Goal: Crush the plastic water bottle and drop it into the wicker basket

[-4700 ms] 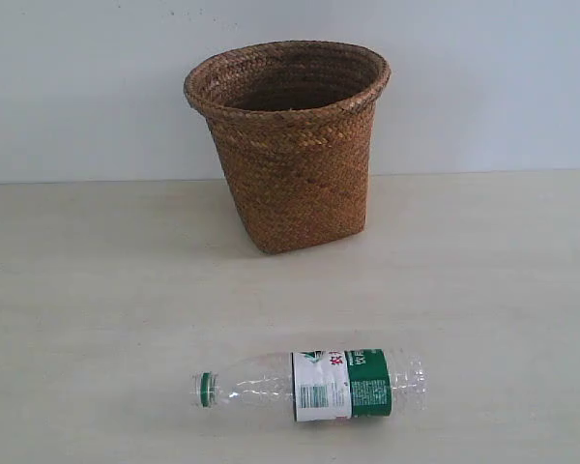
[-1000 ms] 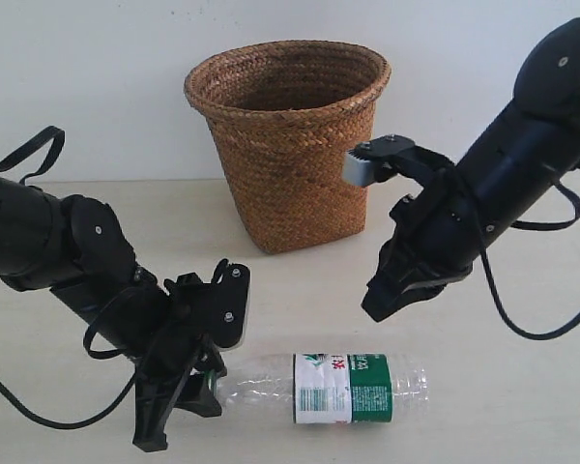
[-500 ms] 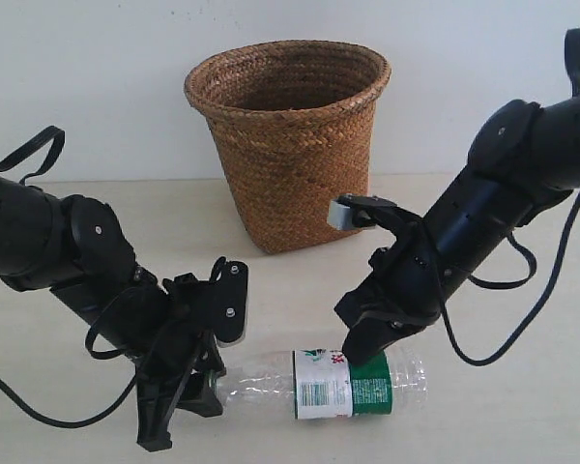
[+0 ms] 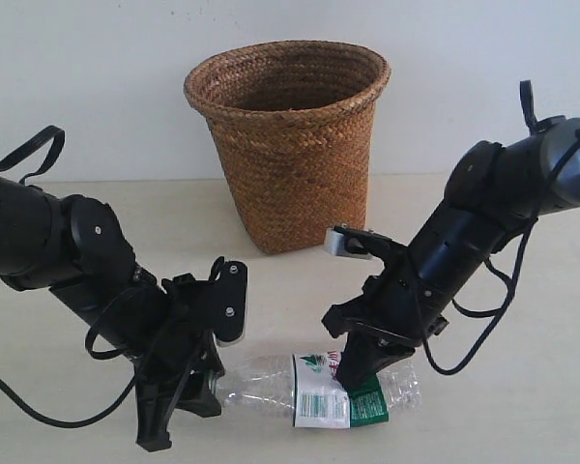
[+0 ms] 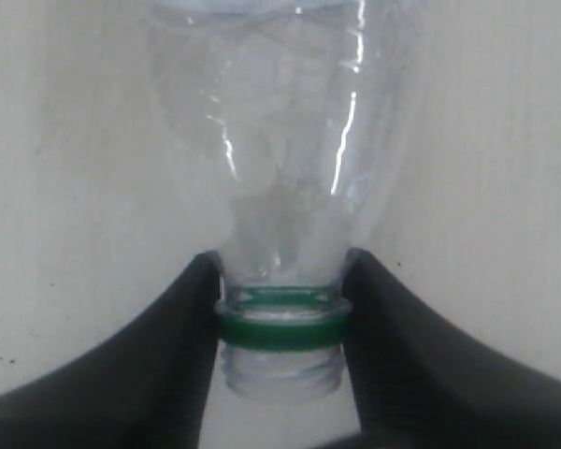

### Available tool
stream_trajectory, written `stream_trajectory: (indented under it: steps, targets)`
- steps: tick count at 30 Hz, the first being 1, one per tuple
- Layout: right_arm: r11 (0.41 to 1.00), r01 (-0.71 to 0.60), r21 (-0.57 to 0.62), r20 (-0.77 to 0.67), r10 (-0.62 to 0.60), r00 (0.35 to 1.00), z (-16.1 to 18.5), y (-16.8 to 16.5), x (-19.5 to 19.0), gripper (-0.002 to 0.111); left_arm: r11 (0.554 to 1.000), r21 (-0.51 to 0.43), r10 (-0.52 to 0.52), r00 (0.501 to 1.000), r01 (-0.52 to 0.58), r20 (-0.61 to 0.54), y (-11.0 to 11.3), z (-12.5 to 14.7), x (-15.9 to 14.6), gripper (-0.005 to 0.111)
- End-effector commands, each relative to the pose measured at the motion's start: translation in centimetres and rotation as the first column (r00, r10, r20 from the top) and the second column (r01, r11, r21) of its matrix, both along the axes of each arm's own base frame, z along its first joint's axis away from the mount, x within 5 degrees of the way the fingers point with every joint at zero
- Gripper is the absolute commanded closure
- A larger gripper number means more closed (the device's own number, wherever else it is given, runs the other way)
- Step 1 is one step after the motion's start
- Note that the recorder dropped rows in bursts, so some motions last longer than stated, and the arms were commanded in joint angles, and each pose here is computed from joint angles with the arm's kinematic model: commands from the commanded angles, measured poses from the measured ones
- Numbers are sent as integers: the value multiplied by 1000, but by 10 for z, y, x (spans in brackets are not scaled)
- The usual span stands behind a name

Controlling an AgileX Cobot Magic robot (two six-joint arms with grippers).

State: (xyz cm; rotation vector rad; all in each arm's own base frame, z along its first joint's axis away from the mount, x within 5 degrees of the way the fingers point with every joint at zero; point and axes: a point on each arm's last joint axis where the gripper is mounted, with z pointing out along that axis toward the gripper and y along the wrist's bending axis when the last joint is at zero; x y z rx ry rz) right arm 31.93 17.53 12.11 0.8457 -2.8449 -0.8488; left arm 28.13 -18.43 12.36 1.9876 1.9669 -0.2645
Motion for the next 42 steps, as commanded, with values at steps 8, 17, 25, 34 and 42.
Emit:
stream_trajectory:
  steps: [8, 17, 25, 34, 42]
  targets:
    - [966, -57, -251, 11, 62, 998, -37, -20, 2, 108, 999, 41, 35, 997, -32, -75, -1, -29, 1, 102]
    - [942, -49, -331, 5, 54, 999, -39, -27, 3, 108, 997, 60, 53, 995, -48, -82, 1, -28, 0, 102]
    - [980, -90, -177, -12, 89, 996, 6, -11, 9, 108, 997, 60, 53, 995, -48, -82, 1, -28, 0, 102]
    - [992, -121, 36, 130, 116, 985, 73, 1, 3, 108, 997, 38, 62, 996, -59, -63, 0, -18, 1, 102]
    - [972, -195, 129, 139, 177, 974, 81, 23, -12, 108, 998, 38, 55, 995, -52, -78, 0, -16, -1, 102]
